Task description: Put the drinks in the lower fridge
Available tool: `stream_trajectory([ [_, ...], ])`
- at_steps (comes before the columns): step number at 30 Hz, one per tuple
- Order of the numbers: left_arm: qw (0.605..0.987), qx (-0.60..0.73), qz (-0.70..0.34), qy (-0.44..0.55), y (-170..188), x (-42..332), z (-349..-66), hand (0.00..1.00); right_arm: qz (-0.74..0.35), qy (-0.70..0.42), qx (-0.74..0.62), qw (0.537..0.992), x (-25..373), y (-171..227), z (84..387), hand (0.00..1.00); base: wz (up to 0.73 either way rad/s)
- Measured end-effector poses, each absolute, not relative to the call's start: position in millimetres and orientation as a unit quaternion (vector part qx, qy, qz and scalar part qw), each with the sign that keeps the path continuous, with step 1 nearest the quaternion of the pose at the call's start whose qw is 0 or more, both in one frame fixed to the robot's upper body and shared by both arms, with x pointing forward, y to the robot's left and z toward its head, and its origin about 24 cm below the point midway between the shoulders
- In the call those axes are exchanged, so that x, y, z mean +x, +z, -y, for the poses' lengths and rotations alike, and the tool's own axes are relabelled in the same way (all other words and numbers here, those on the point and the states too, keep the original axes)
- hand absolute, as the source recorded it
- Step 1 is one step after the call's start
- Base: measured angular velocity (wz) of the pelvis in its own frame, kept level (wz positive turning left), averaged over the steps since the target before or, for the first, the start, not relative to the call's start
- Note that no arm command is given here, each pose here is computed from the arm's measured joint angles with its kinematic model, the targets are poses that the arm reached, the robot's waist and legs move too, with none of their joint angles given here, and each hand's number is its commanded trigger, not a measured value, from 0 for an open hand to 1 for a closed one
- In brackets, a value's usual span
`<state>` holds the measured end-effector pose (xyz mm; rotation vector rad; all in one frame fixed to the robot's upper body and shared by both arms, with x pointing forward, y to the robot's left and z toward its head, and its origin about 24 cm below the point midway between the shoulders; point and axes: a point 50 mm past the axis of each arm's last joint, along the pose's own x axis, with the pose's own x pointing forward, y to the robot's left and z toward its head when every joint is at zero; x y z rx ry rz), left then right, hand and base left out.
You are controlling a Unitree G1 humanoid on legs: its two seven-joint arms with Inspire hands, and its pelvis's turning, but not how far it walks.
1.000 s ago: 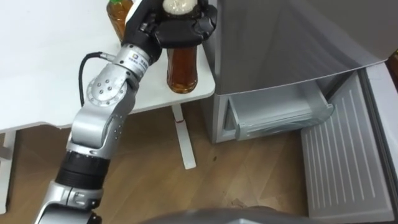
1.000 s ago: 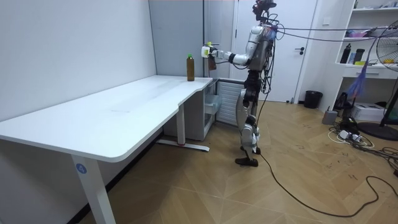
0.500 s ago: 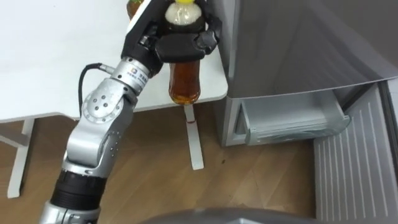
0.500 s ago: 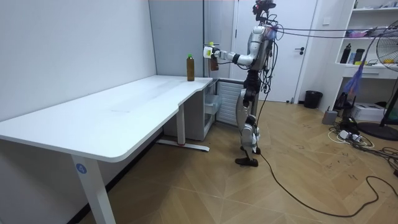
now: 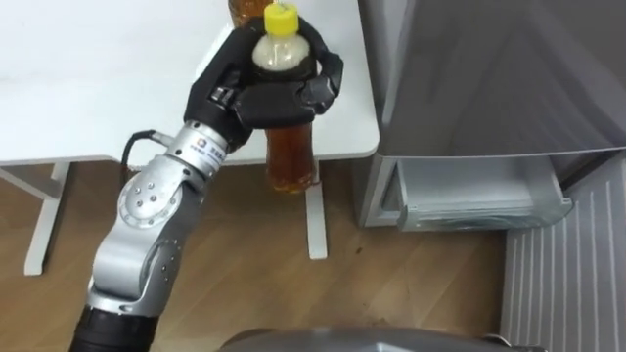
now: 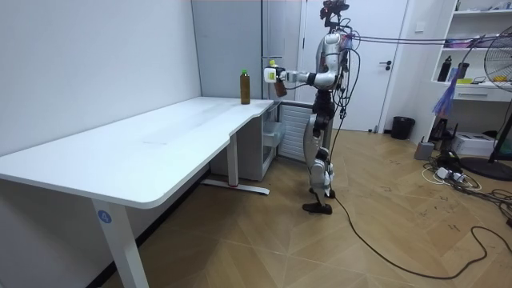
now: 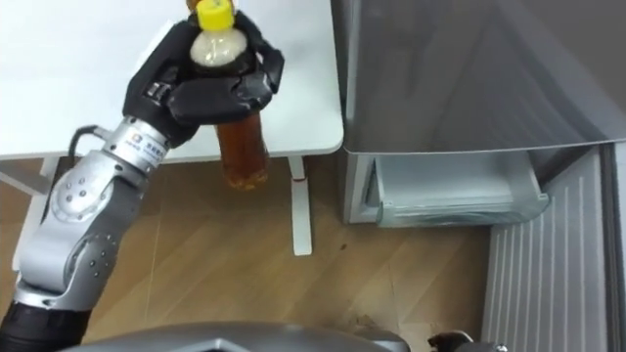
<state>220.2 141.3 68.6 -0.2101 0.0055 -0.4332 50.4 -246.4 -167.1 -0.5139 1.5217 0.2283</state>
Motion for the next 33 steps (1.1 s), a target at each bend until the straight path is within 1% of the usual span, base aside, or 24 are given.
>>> stream_trajectory([
  [5,0.967,-0.133,-0.054,-0.209,45,206,-140,1.0,-0.664,0.087,-0.228,0.707,65,-165,245,0.0,0.05],
  [10,0.964,-0.137,-0.093,-0.207,27,202,-138,1.0,-0.652,0.079,-0.225,0.72,72,-165,242,0.0,0.06],
  [18,0.961,-0.153,-0.101,-0.207,24,201,-136,1.0,-0.642,0.077,-0.228,0.728,75,-165,241,0.0,0.06],
  [26,0.958,-0.166,-0.118,-0.204,13,200,-134,1.0,-0.599,0.086,-0.247,0.757,99,-158,241,0.0,-0.04],
  [28,0.958,-0.167,-0.12,-0.201,10,199,-135,1.0,-0.555,0.102,-0.24,0.79,114,-155,229,0.0,-0.05],
  [32,0.957,-0.173,-0.11,-0.204,12,200,-135,1.0,-0.504,0.141,-0.211,0.826,132,-151,199,0.0,0.03],
  [33,0.957,-0.174,-0.108,-0.203,13,200,-135,1.0,-0.498,0.146,-0.206,0.83,133,-150,196,0.0,0.08],
])
